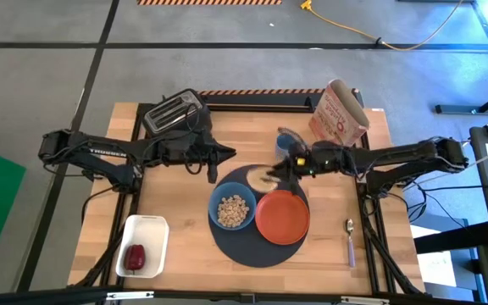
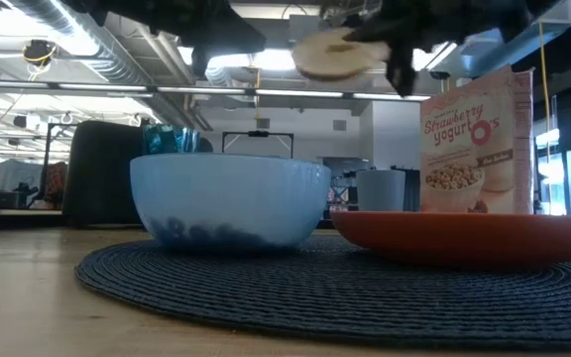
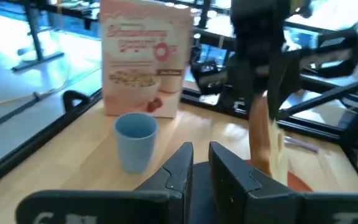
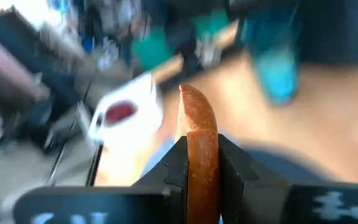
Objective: Arrange a breakfast setting
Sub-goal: Put the toasted bread from the toaster on the plate
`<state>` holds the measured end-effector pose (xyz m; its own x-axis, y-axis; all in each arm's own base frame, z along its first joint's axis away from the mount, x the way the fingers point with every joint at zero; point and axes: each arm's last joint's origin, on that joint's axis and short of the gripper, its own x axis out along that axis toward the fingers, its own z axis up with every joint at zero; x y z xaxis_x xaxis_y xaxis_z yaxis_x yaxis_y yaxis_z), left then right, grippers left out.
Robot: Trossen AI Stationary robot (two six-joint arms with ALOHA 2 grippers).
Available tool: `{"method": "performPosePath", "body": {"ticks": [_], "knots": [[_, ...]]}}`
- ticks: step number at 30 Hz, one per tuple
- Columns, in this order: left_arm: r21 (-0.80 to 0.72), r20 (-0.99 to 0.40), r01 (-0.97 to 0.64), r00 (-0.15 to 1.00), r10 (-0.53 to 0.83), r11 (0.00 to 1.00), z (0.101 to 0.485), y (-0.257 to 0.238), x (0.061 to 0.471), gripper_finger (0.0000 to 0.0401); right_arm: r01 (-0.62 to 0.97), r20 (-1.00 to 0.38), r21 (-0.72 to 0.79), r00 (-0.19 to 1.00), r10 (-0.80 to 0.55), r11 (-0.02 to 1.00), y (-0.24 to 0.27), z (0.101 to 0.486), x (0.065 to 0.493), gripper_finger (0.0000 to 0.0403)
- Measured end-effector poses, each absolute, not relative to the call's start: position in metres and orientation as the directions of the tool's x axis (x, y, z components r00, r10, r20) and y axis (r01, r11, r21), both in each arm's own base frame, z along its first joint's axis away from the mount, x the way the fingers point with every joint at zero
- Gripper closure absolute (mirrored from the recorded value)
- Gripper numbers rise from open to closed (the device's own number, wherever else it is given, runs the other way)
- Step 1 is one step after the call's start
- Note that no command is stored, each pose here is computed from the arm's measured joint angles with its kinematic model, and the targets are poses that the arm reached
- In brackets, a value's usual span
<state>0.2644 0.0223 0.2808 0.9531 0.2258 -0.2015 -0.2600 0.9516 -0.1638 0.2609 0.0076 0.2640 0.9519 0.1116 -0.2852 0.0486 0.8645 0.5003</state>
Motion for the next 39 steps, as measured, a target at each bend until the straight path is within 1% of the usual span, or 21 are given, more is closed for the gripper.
{"method": "performPosePath", "body": {"ticks": [4,8,11,15,19,22,25,31,36,39], "knots": [[-0.135,-0.203,-0.244,0.955,0.215,0.960,0.281,0.022,0.264,0.0355,0.117,-0.486,0.513,0.856,0.176,0.850,0.024,0.243,0.252,0.0359],[-0.105,-0.210,-0.244,0.953,0.219,0.964,0.280,0.023,0.264,0.0355,0.127,-0.555,0.523,0.801,0.224,0.843,0.045,0.235,0.247,0.0358],[-0.103,-0.213,-0.252,0.951,0.226,0.962,0.280,0.025,0.264,0.0355,0.113,-0.564,0.549,0.781,0.268,0.828,0.057,0.226,0.241,0.0358],[-0.103,-0.214,-0.247,0.952,0.221,0.964,0.280,0.025,0.264,0.0355,0.143,-0.582,0.589,0.758,0.294,0.796,0.066,0.198,0.229,0.0357],[-0.101,-0.213,-0.249,0.951,0.224,0.963,0.280,0.025,0.264,0.0355,0.195,-0.537,0.663,0.797,0.277,0.723,0.062,0.167,0.218,0.0357],[-0.093,-0.210,-0.246,0.952,0.223,0.965,0.280,0.025,0.264,0.0355,0.207,-0.490,0.696,0.837,0.243,0.688,0.059,0.156,0.211,0.0357],[-0.090,-0.207,-0.246,0.953,0.223,0.965,0.280,0.025,0.264,0.0355,0.226,-0.469,0.707,0.859,0.205,0.670,0.056,0.149,0.206,0.0357],[-0.061,-0.211,-0.240,0.952,0.223,0.969,0.280,0.025,0.264,0.0355,0.228,-0.448,0.719,0.874,0.188,0.656,0.056,0.148,0.209,0.0357],[-0.060,-0.213,-0.241,0.951,0.223,0.969,0.280,0.025,0.264,0.0355,0.303,-0.514,0.708,0.841,0.171,0.638,0.062,0.133,0.210,0.0356],[-0.059,-0.216,-0.241,0.951,0.223,0.969,0.279,0.025,0.264,0.0355,0.305,-0.507,0.717,0.845,0.169,0.626,0.068,0.130,0.211,0.0356]]}}
